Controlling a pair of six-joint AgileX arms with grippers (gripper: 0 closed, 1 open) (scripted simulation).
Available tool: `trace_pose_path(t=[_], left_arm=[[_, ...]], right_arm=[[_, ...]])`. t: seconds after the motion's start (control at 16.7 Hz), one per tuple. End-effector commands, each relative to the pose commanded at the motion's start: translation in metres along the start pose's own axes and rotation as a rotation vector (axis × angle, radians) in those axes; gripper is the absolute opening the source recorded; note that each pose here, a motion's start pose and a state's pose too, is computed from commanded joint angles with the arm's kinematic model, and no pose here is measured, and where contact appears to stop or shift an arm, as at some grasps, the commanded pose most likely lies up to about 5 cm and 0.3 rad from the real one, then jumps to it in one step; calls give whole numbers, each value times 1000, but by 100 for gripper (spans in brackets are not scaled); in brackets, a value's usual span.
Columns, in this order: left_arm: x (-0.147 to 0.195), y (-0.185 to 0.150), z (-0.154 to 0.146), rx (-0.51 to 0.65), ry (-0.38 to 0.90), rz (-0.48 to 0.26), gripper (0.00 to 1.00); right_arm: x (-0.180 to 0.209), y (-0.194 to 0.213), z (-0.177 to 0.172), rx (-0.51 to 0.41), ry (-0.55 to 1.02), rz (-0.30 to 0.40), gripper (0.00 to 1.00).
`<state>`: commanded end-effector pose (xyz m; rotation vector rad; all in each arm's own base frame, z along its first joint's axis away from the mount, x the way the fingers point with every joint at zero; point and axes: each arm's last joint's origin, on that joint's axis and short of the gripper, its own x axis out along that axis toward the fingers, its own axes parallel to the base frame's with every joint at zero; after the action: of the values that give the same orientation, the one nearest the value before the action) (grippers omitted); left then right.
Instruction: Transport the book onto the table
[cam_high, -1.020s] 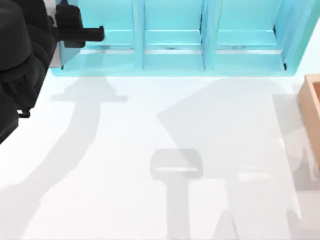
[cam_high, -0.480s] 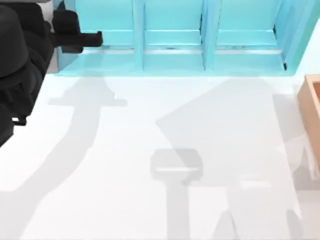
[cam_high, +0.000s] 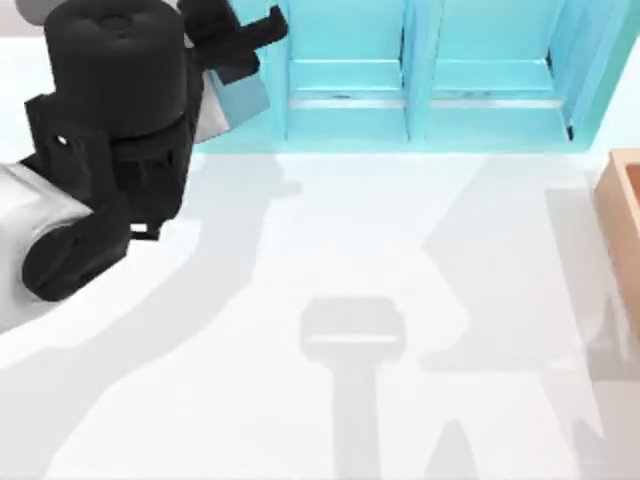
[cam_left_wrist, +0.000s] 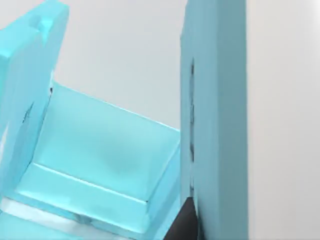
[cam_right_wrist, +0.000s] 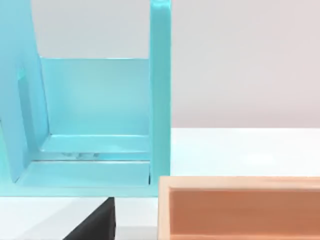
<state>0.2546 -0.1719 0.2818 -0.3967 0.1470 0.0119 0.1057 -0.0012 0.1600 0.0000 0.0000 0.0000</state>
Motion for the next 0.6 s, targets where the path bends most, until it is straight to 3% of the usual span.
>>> trace_pose_path(t=[0.3,0.6], left_arm=[[-4,-53,-47,-447,55,89,0],[-22,-104,-119,-839,51,185,0]], right_arm=[[0,0,0,0,0,0,100],[0,0,0,0,0,0,100]])
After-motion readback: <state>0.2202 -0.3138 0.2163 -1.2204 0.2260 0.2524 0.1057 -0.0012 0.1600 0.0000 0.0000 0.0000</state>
